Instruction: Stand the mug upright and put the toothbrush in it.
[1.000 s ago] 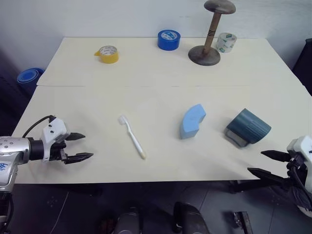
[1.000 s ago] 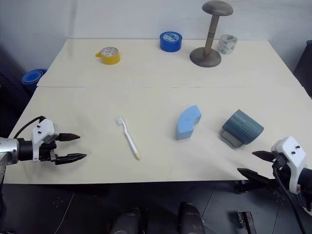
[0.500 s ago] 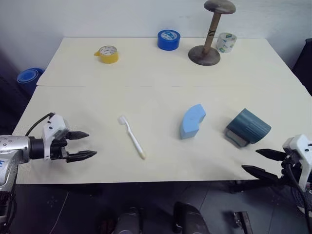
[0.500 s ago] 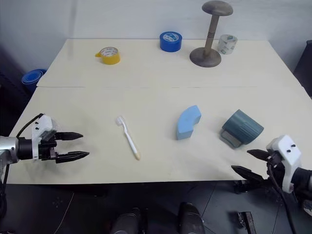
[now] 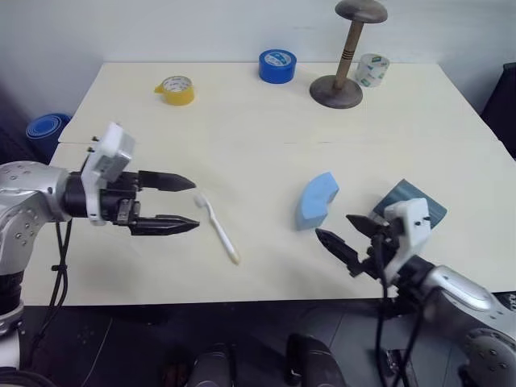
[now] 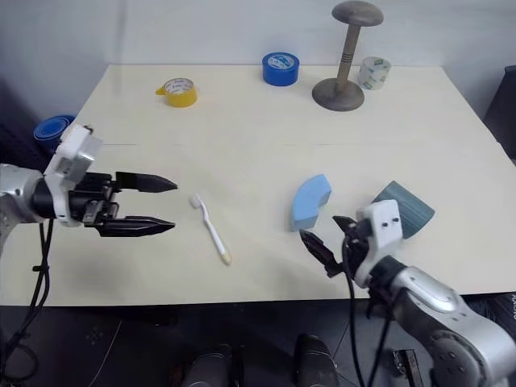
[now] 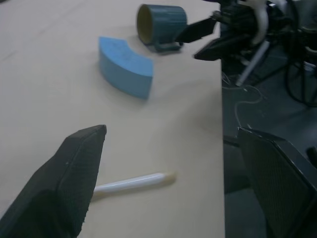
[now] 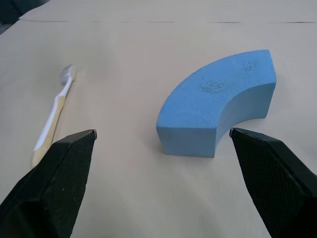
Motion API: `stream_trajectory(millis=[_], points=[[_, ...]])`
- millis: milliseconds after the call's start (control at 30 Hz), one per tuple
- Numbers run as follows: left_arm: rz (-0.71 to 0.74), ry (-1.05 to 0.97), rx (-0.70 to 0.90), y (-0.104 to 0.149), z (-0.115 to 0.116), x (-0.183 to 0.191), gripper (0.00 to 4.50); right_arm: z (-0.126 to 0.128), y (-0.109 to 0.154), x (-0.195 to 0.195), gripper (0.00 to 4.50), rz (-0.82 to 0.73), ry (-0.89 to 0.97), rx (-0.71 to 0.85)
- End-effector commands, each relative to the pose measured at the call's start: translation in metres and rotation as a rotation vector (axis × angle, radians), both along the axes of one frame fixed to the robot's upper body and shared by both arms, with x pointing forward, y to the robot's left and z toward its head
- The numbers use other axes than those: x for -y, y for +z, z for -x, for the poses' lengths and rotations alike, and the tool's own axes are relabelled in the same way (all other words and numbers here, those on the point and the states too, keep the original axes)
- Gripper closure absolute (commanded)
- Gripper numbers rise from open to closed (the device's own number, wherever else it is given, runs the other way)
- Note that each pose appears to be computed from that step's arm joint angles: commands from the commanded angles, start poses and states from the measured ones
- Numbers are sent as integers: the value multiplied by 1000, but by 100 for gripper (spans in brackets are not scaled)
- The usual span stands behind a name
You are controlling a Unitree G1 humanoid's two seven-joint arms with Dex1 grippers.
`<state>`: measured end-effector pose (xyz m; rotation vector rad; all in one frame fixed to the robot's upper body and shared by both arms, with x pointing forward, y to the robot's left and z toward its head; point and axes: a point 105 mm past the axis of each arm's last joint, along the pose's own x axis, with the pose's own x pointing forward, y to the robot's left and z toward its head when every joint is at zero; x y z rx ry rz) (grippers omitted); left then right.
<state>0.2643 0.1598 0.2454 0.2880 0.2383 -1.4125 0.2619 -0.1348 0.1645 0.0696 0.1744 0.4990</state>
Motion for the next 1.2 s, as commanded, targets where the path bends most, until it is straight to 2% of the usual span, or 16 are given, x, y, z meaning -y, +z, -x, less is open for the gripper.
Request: stream_trajectory(millis=[33,267,633,867,1033,1133,1200], points=[[-39,-79,53,9,-2,9,7,-18,-7,0,0,38,-76,5],[-74,-143,83,18,-11,16,7,-34,-15,-5,0,1,-169,15],[-101,-146,89,10,-14,13,7,-25,-19,-22,0,-4,-104,30],[-86,-155,103,14,-14,18,7,-46,-28,-36,0,-35,-82,27],[-79,-152,120,17,-15,20,7,-72,-30,-30,0,-52,-158,45],[-79,-148,129,18,-15,20,0,-74,-32,-31,57,-71,-157,51],[-78,-144,133,19,-16,19,0,-71,-33,-33,121,-68,-143,57]])
